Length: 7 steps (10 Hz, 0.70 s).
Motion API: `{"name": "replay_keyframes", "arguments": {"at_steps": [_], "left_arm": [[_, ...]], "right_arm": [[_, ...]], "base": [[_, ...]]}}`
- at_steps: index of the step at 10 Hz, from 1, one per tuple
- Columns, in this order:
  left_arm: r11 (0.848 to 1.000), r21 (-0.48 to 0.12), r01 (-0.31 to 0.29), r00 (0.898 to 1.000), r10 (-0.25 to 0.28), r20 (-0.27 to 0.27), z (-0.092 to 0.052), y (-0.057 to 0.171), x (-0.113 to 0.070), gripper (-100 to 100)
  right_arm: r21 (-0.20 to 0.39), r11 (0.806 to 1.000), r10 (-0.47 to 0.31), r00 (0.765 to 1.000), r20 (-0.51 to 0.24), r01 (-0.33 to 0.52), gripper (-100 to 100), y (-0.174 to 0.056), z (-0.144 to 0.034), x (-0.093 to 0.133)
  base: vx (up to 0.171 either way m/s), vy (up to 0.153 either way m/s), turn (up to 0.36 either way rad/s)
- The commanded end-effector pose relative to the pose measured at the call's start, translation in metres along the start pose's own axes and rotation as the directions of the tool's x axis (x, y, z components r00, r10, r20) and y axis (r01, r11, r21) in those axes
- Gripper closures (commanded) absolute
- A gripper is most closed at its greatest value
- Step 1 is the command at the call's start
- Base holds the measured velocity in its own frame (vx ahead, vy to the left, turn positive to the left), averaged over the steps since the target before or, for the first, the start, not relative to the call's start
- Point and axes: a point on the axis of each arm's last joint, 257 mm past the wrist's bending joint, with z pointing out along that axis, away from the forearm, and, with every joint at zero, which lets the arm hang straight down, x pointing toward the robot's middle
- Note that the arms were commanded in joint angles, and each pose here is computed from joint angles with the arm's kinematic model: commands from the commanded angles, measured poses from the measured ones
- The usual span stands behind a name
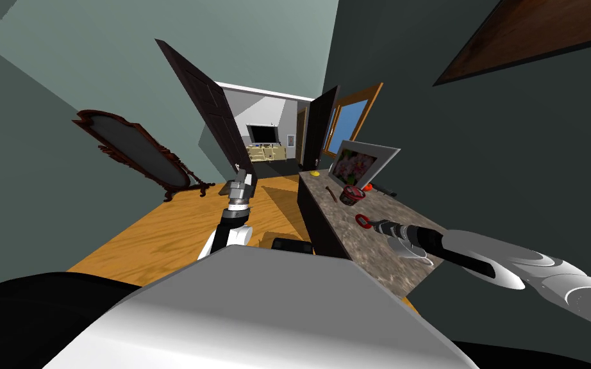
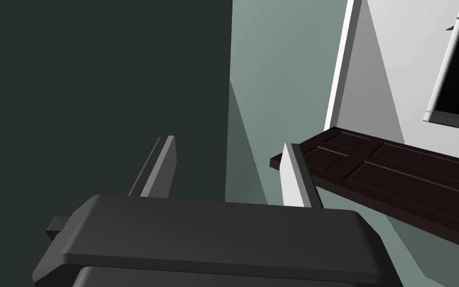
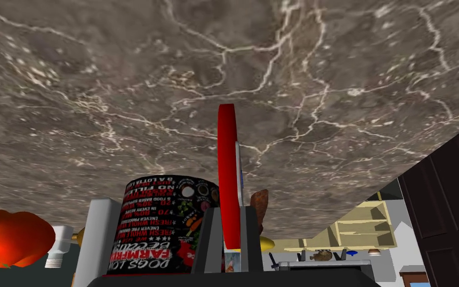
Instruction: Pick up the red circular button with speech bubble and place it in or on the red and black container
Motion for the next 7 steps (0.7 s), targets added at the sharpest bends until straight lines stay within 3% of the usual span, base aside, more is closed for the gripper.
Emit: {"name": "replay_keyframes", "arguments": {"at_steps": [1,2,7], "left_arm": [[1.0,0.0,0.0,1.0,0.0,0.0,0.0,0.0,0.0,0],[1.0,0.0,0.0,1.0,0.0,0.0,0.0,0.0,0.0,0],[1.0,0.0,0.0,1.0,0.0,0.0,0.0,0.0,0.0,0]], "right_arm": [[0.0,1.0,0.0,1.0,0.0,0.0,0,0.0,0.0,0.0],[-0.009,1.0,-0.009,1.0,0.0,0.009,100,-0.003,-0.004,-0.009],[-0.024,0.999,-0.029,1.0,-0.003,0.029,100,-0.02,-0.023,-0.04]], "base": [[0.0,0.0,0.0],[0.038,0.018,0.002],[0.08,0.033,0.034]]}}
